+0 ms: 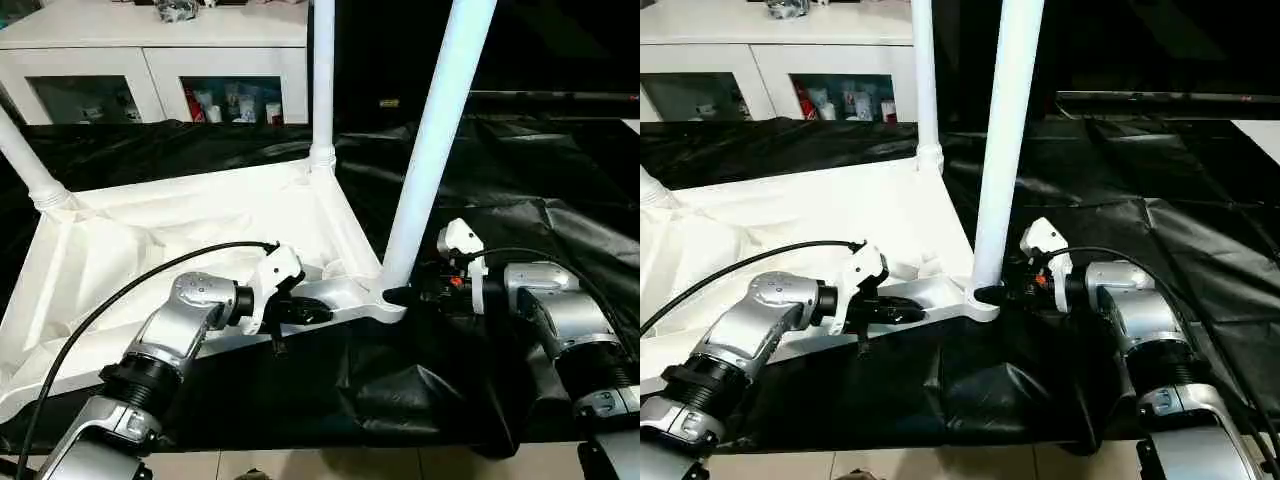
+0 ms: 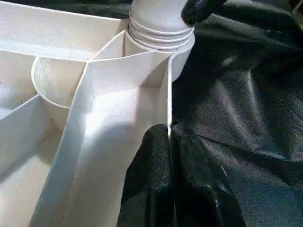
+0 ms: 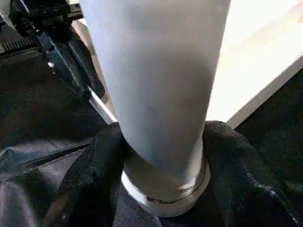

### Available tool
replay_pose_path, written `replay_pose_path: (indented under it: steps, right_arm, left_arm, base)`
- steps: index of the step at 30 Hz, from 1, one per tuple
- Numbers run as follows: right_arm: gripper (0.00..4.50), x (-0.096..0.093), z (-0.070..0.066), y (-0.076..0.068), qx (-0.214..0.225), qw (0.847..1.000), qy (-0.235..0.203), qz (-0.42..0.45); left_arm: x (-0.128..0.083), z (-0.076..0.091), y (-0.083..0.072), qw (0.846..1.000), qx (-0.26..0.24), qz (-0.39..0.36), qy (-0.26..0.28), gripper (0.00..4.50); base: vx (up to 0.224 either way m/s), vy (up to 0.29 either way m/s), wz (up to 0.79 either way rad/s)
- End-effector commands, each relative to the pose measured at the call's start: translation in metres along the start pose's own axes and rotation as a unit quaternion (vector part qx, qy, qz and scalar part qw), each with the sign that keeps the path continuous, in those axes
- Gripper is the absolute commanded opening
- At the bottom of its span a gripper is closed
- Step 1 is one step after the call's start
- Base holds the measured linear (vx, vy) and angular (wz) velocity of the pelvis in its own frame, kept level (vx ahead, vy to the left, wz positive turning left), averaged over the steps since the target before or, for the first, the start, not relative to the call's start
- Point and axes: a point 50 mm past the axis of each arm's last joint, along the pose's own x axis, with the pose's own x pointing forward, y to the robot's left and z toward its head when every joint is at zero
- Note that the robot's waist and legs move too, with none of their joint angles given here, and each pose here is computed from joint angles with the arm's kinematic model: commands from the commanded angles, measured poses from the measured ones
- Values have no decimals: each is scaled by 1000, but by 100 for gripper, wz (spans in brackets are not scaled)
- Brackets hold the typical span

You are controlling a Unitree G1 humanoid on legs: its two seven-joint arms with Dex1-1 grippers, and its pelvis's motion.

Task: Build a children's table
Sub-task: Rotate leg to tighten

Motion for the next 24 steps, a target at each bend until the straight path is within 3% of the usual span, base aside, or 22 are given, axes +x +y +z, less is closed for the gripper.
replay_pose_path:
  steps: [1, 9, 10, 13, 14, 16, 17, 21, 24]
  right_arm:
    - [222, 6, -3, 3, 10, 1000, 3, 10]
    - [214, 26, -21, 0, 77, 990, -26, -112]
    - [214, 38, -32, 3, 105, 981, -17, -160]
    - [212, 52, -37, 7, 137, 970, -19, -199]
    - [212, 65, -38, 12, 163, 960, -25, -226]
    - [212, 69, -38, 13, 169, 957, -26, -235]
    - [212, 80, -35, 16, 180, 950, -31, -254]
    - [211, 95, -20, 20, 181, 946, -60, -262]
    - [211, 96, -15, 20, 175, 949, -73, -253]
  left_arm:
    - [3, 9, -1, 1000, 14, -7, -8, 0]
    - [18, 11, 8, 998, -9, 63, -11, 0]
    - [27, 13, 12, 995, -19, 98, -8, 0]
    - [37, 15, 15, 991, -33, 133, -6, 0]
    - [46, 17, 15, 987, -40, 154, -1, 0]
    - [49, 18, 16, 986, -41, 162, 0, 0]
    - [55, 20, 14, 985, -41, 167, 1, 0]
    - [62, 24, 13, 986, -19, 168, 4, 0]
    - [62, 25, 12, 987, -15, 163, 3, 0]
  base:
    - [0, 0, 0]
    - [0, 0, 0]
    - [0, 0, 0]
    - [0, 0, 0]
    - [0, 0, 0]
    - [0, 0, 0]
    - [0, 0, 0]
    - [0, 0, 0]
    - [0, 0, 0]
